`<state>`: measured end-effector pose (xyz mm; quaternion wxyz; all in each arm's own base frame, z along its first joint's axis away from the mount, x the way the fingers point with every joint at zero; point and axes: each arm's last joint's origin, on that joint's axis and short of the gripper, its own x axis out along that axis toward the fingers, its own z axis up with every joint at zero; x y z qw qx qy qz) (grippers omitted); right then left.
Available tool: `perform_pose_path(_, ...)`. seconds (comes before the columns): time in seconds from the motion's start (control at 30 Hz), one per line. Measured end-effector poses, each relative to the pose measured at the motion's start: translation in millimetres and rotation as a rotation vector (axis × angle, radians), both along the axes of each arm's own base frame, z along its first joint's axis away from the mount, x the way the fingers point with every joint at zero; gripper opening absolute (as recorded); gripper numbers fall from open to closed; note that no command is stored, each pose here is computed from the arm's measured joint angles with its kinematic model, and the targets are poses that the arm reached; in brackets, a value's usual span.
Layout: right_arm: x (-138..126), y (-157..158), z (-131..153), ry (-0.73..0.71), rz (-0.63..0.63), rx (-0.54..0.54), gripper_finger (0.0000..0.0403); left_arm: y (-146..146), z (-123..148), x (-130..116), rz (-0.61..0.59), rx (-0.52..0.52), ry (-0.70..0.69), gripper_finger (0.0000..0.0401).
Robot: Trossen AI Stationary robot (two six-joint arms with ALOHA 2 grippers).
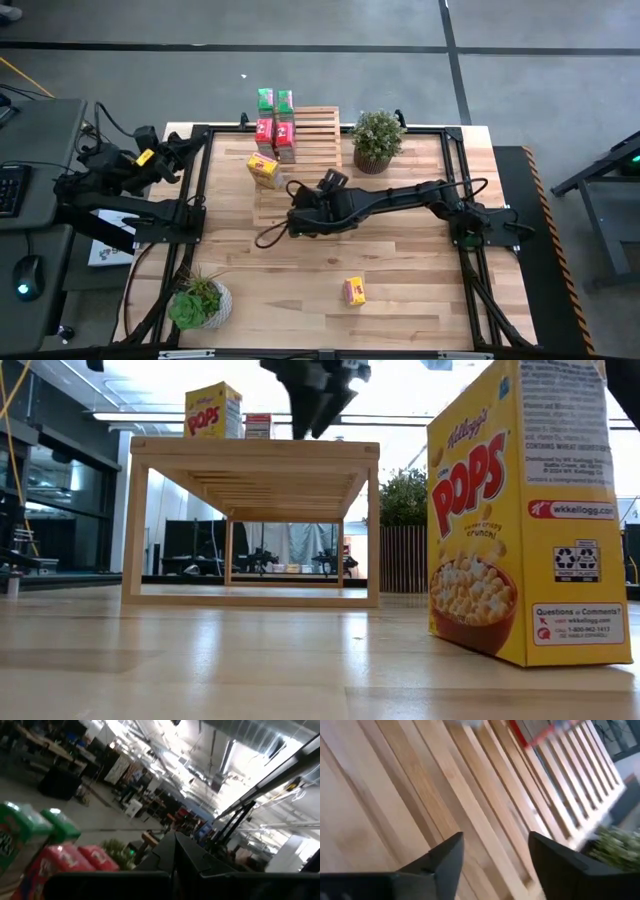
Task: Stack cereal on shelf
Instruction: Put the right yellow cereal box on the shelf
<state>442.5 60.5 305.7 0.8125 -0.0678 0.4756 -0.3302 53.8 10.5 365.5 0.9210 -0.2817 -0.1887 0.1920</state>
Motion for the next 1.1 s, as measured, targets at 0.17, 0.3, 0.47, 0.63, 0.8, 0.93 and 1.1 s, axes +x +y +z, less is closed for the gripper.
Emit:
perform_pose_path(0.17, -21.1, -2.8, 4.4, 0.111, 0.024, -0.015, 0.0138, -0.9, -5.7, 5.9, -0.024, -0.028, 0.054, 0.0)
perform_pose_path(0.3, -57.6, -7.4, 2.6, 0.125, -0.002, 0.013, 0.0057, -2.2, -6.8, 11.9, -0.049, -0.02, 0.08, 0.0)
perform_pose_path(0.47, -117.0, -15.2, -4.0, -0.186, -0.051, 0.231, 0.0013, -4.2, -9.4, 22.3, -0.081, 0.023, 0.141, 0.0)
perform_pose_path(0.63, -136.8, -22.9, -4.0, -0.832, 0.023, 0.489, 0.0005, -11.2, -22.7, 41.4, -0.178, 0.079, 0.317, 0.0)
perform_pose_path(0.8, -126.8, -44.2, -12.2, -1.072, -0.023, 0.522, 0.0001, -22.7, -45.8, 62.0, -0.234, 0.051, 0.548, 0.0)
perform_pose_path(0.93, -96.2, -51.3, -11.6, -1.03, 0.027, 0.51, 0.0, -31.9, -58.8, 71.8, -0.248, 0.021, 0.661, 0.0)
perform_pose_path(1.1, -54.8, -59.5, -9.3, -0.923, 0.12, 0.511, 0.0, -32.9, -70.0, 74.6, -0.133, 0.032, 0.765, 0.0)
